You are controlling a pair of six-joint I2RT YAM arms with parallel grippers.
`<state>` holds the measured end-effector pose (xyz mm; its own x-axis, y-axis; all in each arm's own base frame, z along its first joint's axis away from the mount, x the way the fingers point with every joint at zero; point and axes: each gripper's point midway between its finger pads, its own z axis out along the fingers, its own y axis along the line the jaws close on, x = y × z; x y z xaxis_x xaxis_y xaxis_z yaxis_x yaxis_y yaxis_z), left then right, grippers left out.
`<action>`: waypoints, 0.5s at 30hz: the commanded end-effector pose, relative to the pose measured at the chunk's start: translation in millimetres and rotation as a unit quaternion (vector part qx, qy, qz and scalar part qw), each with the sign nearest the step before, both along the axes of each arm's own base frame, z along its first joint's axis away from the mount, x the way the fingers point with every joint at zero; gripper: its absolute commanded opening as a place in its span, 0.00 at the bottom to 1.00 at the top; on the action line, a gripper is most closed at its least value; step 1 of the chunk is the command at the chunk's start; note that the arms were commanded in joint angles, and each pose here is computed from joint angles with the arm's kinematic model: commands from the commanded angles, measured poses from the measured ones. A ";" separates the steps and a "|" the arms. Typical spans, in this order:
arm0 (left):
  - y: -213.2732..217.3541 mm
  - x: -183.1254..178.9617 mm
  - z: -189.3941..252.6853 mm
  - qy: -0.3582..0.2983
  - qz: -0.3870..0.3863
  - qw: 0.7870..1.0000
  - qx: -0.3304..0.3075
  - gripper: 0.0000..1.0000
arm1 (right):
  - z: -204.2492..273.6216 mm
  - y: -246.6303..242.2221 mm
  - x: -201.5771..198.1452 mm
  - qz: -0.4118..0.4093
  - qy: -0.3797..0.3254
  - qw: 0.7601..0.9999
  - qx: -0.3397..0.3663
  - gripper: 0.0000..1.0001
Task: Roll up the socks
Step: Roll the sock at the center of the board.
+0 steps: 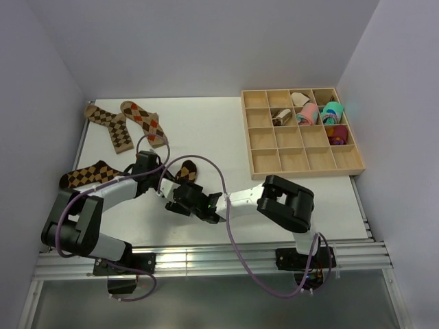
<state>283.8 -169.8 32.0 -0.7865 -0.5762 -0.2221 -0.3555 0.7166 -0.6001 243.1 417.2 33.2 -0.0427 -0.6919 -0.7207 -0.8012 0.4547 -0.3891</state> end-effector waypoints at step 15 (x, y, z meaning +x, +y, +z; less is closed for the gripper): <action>10.4 -38.4 -24.2 0.076 -0.065 0.994 0.046 0.23 | -33.5 -8.4 10.3 -0.014 0.018 0.999 -0.048 0.00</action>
<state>288.4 -171.0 31.6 -0.8269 -0.5060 -0.2453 -0.2899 0.7574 -0.5851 262.4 418.5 29.1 -0.0129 -0.7227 -0.6911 -0.7299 0.4792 -0.4875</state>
